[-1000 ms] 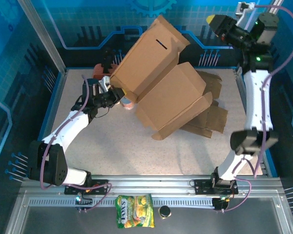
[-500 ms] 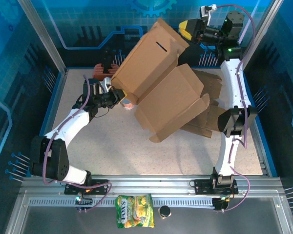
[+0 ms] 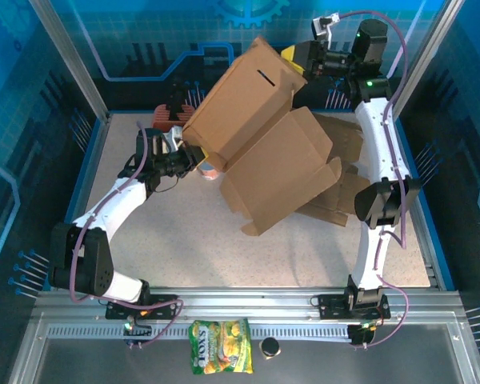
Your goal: Fold the paper box
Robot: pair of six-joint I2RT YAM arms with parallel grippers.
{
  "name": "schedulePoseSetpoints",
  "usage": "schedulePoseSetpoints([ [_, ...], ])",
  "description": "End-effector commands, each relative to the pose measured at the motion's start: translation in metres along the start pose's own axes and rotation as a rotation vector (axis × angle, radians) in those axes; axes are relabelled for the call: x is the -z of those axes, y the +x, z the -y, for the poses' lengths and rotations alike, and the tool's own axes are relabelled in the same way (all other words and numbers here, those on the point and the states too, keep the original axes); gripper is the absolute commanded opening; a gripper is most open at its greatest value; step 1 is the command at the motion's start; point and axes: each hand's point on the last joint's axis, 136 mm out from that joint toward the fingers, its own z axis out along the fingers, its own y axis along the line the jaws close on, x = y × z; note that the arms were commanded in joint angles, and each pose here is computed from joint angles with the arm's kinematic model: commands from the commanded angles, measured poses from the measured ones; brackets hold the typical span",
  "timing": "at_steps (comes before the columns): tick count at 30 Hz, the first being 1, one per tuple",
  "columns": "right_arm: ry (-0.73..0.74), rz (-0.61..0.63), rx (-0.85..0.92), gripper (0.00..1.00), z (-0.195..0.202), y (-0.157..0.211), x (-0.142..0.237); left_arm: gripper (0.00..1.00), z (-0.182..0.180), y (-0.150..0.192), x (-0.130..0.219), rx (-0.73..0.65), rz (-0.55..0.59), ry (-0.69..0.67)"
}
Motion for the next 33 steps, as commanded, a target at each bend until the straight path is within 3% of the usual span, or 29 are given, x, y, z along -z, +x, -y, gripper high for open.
schedulePoseSetpoints([
  [1,-0.029,-0.058,0.055,0.46,-0.035,0.021,-0.004,0.0,0.013,-0.007,0.006,-0.037,0.004,0.029],
  [14,0.035,-0.117,0.089,0.44,-0.038,0.053,-0.012,0.0,0.011,-0.005,0.008,-0.043,0.003,0.014],
  [19,0.271,-0.137,0.113,0.41,-0.009,0.074,-0.004,0.0,0.011,-0.006,0.01,-0.048,0.012,0.007],
  [21,0.29,-0.135,0.116,0.41,-0.006,0.076,-0.002,0.0,0.011,-0.005,0.01,-0.048,0.009,0.007],
  [27,0.265,-0.08,0.127,0.48,-0.018,0.061,0.003,0.0,0.01,-0.005,0.009,-0.053,0.003,0.001],
  [33,0.45,0.138,0.129,0.57,-0.02,0.022,0.038,0.0,0.009,-0.006,0.011,-0.06,0.016,-0.009],
])
